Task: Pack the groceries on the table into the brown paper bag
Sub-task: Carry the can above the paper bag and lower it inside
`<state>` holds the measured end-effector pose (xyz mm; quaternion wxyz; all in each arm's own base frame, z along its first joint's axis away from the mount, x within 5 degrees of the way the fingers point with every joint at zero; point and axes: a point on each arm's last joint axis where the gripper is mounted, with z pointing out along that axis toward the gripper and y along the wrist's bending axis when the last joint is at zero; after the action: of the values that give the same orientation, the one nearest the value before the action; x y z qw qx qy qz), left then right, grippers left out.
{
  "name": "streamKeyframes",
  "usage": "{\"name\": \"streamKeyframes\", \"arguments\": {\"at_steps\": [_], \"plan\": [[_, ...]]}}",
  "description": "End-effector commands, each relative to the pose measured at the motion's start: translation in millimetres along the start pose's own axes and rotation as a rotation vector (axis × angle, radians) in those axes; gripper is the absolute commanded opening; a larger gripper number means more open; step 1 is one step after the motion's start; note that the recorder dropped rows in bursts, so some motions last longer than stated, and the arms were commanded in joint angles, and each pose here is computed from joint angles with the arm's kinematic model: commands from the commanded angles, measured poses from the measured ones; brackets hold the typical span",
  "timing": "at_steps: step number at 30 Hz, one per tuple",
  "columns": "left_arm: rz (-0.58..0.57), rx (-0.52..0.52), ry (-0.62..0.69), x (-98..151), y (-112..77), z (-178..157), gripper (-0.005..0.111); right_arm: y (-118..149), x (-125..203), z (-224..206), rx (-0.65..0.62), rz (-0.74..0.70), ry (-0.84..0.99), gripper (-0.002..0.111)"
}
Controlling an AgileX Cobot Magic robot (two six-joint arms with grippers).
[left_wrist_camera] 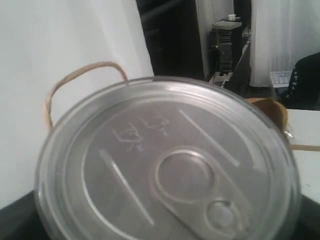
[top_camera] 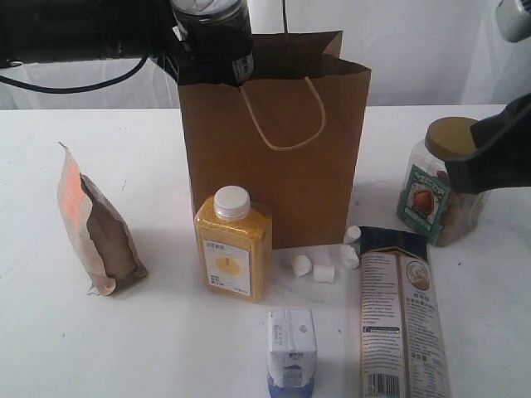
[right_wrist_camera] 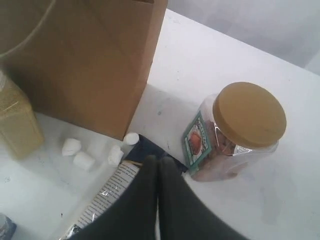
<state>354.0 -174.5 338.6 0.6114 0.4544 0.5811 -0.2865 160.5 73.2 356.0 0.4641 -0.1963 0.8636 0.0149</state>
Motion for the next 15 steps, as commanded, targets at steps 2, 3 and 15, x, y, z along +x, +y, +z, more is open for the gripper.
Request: {"name": "streamKeyframes", "arguments": {"at_steps": [2, 3, 15], "plan": [[-0.116, -0.032, -0.043, -7, 4.2, 1, 0.062, 0, 0, 0, -0.008, 0.023, -0.003, 0.0], [-0.135, -0.029, -0.04, -8, 4.2, 1, 0.063, 0, 0, 0, -0.009, 0.025, -0.003, 0.0], [-0.143, 0.05, 0.058, -31, 6.7, 0, 0.068, 2, 0, 0, -0.034, 0.055, 0.004, 0.0]]}}
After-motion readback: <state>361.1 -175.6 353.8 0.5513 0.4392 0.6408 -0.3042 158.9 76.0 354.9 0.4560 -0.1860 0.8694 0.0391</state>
